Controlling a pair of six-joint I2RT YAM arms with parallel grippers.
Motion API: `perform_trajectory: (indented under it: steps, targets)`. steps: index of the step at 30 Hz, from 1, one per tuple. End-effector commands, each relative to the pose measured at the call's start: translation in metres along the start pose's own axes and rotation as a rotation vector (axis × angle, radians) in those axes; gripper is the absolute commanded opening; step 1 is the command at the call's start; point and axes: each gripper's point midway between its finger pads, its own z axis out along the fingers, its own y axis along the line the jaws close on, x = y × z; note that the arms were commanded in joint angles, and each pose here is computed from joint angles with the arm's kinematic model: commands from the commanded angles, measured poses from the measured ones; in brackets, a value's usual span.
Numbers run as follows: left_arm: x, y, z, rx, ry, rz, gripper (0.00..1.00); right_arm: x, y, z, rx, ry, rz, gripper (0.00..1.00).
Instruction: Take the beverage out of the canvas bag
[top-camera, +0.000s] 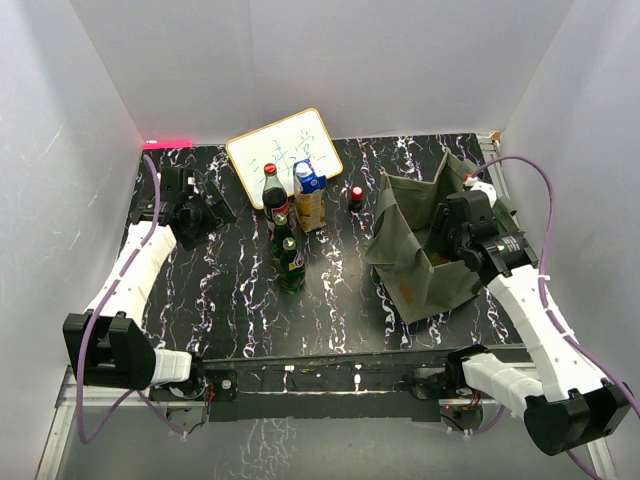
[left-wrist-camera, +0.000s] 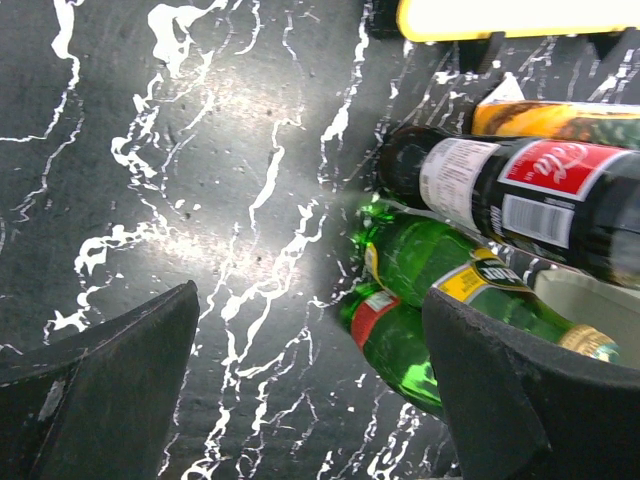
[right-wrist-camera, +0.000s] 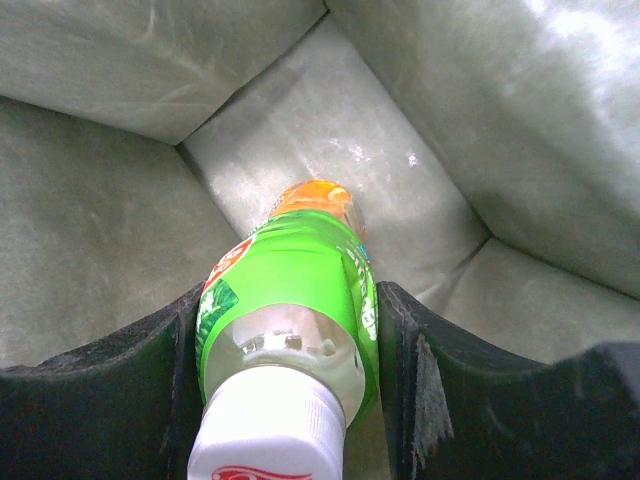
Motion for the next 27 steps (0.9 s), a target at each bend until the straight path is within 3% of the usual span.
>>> perform_trajectory:
  steps: [1, 12, 18, 27]
  targets:
    - [0.002, -0.014, -0.019, 0.076, -0.001, -0.057, 0.91, -0.08, 0.008, -0.036, -0.01, -0.251, 0.033, 0.16]
    - [0.009, -0.018, -0.04, 0.147, -0.041, -0.15, 0.89, -0.151, 0.024, -0.086, -0.063, -0.406, 0.045, 0.15]
    - [0.006, -0.022, -0.05, 0.178, -0.073, -0.177, 0.88, -0.164, 0.039, -0.085, -0.106, -0.408, 0.038, 0.14]
    - [0.003, -0.029, -0.059, 0.218, -0.087, -0.186, 0.88, -0.182, 0.043, -0.139, -0.188, -0.441, 0.092, 0.14]
